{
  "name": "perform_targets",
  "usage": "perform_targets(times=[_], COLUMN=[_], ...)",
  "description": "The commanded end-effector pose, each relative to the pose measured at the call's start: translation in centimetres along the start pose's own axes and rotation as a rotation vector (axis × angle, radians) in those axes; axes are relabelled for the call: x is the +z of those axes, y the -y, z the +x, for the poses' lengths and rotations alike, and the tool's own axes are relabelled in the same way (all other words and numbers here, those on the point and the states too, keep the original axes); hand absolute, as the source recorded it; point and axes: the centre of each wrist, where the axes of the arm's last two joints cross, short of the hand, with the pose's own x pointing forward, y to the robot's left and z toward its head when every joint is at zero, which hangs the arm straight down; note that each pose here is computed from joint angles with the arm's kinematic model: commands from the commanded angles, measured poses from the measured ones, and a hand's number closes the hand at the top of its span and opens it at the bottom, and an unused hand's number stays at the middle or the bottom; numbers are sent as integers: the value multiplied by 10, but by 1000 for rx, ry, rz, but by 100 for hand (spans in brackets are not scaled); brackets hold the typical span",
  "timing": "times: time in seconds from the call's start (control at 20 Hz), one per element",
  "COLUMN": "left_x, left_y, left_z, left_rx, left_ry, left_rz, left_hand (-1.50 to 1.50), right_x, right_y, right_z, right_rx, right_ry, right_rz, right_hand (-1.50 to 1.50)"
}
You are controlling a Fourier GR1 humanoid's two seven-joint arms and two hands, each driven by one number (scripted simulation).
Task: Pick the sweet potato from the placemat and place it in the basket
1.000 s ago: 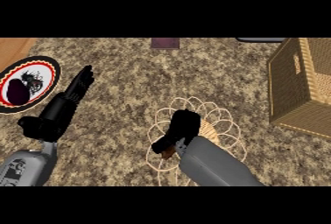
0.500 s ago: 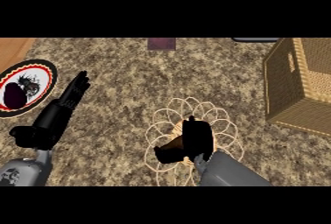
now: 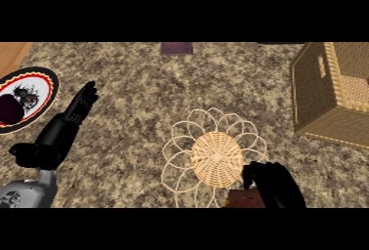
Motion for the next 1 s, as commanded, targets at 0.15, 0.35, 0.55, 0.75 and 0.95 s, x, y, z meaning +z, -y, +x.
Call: perform_targets(times=[0.15,0.35,0.55,0.75,0.95], left_x=[5,-2,-3,8,-10], left_y=[-11,-20,3,-8,11], left_z=[-7,1,3,5,10], left_rx=[-9,-3,7,2,0], left_ry=[5,7,13,-6,8], left_rz=[-7,21,19,-2,-12], left_hand=[0,0,0,0,0], right_x=[45,69,108,130,132], right_y=[30,66,114,137,153], right_z=[-5,11,16,9,1], right_rx=[-338,-550,-615,-651,-608], right_ry=[116,216,262,195,130], right_rz=[-156,-342,-456,-510,-536], right_hand=[150,150,150,150,150])
